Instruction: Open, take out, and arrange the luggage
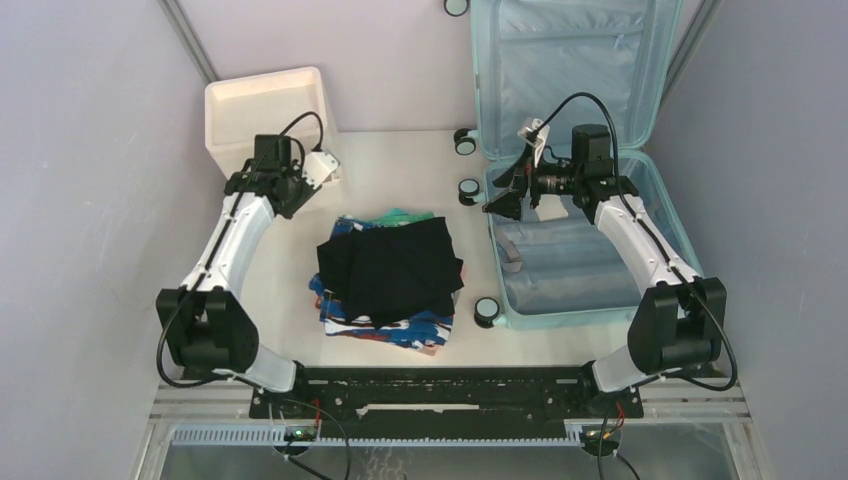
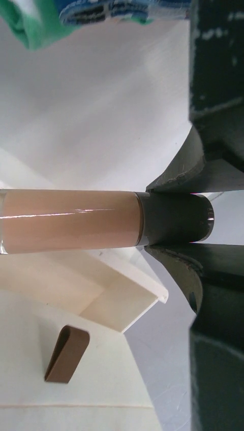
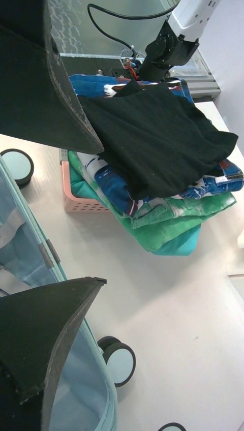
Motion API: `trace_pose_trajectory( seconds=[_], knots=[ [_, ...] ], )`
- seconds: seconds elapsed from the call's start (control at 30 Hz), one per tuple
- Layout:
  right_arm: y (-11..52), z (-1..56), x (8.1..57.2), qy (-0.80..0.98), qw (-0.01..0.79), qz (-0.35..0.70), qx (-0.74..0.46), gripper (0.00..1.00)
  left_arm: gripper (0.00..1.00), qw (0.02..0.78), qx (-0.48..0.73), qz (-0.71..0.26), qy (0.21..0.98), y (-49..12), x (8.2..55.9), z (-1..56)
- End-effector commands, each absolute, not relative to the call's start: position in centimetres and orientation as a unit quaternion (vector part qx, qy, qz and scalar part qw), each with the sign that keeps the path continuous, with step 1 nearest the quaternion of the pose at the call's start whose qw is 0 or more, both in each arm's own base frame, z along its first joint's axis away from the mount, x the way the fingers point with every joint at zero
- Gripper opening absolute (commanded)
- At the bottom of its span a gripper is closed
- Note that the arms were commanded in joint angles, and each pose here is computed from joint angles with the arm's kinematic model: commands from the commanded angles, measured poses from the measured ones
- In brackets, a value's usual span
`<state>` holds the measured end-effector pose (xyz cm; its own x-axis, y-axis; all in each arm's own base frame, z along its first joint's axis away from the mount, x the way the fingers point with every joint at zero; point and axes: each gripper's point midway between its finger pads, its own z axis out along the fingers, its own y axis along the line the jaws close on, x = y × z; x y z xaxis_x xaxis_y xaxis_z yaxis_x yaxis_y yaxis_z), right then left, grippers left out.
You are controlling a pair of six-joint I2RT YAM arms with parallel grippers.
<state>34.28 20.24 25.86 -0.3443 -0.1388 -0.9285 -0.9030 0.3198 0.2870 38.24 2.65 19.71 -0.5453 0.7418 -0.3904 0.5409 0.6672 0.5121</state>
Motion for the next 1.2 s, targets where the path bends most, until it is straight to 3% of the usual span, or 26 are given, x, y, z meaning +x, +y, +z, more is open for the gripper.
trace_pose_trajectory(
  seconds=[0.0, 0.47, 0.77, 1.17],
  knots=[
    [20.4, 27.6, 34.7, 0.667, 0.449, 0.441, -0.398, 0.97, 0.01, 0.335, 0.383, 0.206, 0.836, 3.7, 41.0, 23.8],
    [19.8, 27.1, 34.9, 0.676, 0.443, 0.444, -0.388, 0.97, 0.23, 0.316, 0.380, 0.236, 0.837, 5.7, 44.5, 22.9],
    [19.6, 27.0, 34.9, 0.680, 0.441, 0.443, -0.384, 0.97, 0.47, 0.320, 0.351, 0.242, 0.846, 6.2, 45.5, 23.2],
    [19.3, 26.8, 35.1, 0.683, 0.441, 0.441, -0.380, 0.97, 0.50, 0.337, 0.317, 0.226, 0.857, 5.8, 44.8, 23.8]
  ],
)
